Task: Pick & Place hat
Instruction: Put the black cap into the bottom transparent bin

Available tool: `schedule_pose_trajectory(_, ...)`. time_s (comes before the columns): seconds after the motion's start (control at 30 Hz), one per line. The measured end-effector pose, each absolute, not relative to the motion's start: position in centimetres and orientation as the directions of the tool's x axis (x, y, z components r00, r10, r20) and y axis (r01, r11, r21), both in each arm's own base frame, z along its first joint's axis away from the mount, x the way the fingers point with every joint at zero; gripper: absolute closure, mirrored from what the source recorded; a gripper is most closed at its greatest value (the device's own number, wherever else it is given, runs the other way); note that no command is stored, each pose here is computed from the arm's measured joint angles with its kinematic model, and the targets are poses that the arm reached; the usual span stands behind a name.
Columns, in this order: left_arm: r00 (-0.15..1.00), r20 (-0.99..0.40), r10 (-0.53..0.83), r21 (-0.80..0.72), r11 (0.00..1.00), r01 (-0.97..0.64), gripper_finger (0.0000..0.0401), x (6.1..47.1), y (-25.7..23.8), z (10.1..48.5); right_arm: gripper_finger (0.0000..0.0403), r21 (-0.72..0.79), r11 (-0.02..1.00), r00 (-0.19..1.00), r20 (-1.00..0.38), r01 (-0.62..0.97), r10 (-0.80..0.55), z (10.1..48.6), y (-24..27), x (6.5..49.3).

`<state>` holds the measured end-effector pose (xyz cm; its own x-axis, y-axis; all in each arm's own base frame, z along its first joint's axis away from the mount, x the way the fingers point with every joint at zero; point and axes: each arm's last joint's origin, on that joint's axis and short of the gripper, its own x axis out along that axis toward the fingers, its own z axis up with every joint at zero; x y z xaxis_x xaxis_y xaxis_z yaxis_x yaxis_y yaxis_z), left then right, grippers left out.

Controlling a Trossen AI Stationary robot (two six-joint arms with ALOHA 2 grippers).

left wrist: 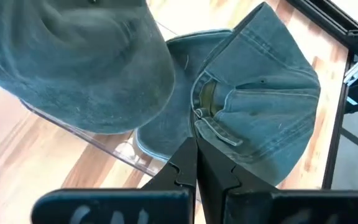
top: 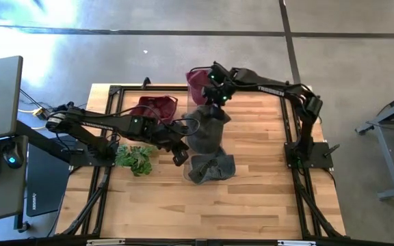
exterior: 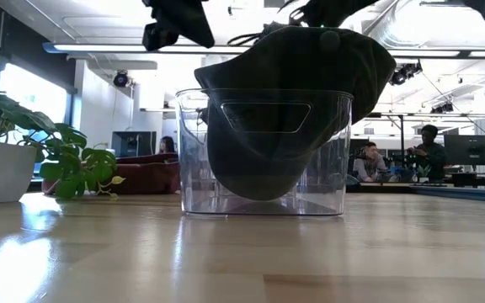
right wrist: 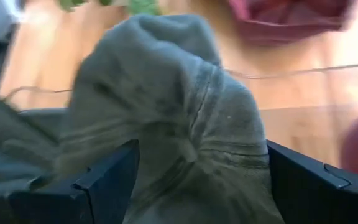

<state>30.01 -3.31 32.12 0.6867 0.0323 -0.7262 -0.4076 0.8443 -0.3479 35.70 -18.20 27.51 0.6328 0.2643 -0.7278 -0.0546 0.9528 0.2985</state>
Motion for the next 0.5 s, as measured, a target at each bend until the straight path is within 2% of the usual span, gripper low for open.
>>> schedule_pose_trajectory(0.17, 0.683, -0.729, 0.051, -0.317, 0.859, -0.402, 0.0400, 30.0, -3.2, 32.1, 0.0091, 0.367, 0.917, 0.635, -0.673, -0.158, 0.379, 27.8, -16.9, 36.0)
schedule_pose_trajectory(0.27, 0.674, -0.734, 0.084, -0.278, 0.868, -0.411, 0.0400, 29.9, -3.1, 32.0, 0.0117, 0.394, 0.898, 0.628, -0.652, -0.198, 0.425, 28.1, -16.0, 36.1)
schedule_pose_trajectory(0.37, 0.661, -0.740, 0.121, -0.246, 0.867, -0.434, 0.0400, 29.8, -3.0, 31.9, 0.0169, 0.413, 0.888, 0.604, -0.661, -0.202, 0.445, 28.0, -15.2, 36.1)
schedule_pose_trajectory(0.5, 0.666, -0.721, 0.190, -0.208, 0.858, -0.470, 0.0400, 29.1, -2.7, 32.8, 0.0275, 0.492, 0.851, 0.584, -0.643, -0.181, 0.496, 28.0, -14.4, 36.3)
